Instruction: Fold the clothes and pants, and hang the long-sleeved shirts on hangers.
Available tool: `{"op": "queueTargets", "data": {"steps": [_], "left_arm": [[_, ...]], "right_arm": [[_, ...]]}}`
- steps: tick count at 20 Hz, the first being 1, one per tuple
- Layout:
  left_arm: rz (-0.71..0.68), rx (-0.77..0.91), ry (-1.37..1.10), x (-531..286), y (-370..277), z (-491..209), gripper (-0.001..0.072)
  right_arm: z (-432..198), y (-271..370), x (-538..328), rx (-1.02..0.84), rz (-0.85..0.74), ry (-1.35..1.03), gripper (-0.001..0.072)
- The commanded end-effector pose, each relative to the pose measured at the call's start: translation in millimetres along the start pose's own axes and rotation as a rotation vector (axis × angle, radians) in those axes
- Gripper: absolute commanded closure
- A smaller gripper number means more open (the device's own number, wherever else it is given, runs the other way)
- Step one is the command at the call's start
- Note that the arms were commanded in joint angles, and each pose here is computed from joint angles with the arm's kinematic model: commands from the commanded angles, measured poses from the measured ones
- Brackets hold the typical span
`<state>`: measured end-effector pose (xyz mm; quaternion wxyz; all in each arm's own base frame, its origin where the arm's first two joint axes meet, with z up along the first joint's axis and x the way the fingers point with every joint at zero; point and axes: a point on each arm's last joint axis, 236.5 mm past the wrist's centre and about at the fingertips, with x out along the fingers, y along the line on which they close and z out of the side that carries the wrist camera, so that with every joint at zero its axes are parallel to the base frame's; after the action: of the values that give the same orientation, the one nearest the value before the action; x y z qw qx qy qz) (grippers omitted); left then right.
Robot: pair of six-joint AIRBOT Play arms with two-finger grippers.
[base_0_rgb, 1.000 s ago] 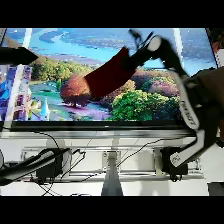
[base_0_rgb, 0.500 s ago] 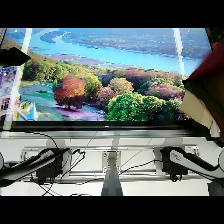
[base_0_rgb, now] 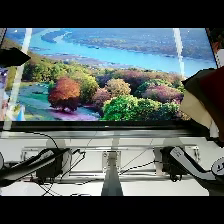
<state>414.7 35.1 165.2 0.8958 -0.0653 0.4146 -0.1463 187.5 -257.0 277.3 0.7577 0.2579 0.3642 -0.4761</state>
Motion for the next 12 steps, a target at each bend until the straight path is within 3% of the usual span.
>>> {"op": "queueTargets", "data": {"steps": [1, 4, 12], "left_arm": [[0.002, 0.000, -0.001, -0.6, 0.3, 0.3, 0.0411], [0.002, 0.000, -0.001, -0.6, 0.3, 0.3, 0.0411], [0.002, 0.000, -0.001, -0.6, 0.3, 0.3, 0.0411]], "right_arm": [[-5.9, 27.0, 7.3, -0.041, 0.117, 0.042, 0.0431], [-15.2, 78.7, 5.0, -0.227, 0.226, 0.038, 0.0701], [-118.0, 277.7, -107.2, -0.768, 0.729, -0.146, 0.0701]]}}
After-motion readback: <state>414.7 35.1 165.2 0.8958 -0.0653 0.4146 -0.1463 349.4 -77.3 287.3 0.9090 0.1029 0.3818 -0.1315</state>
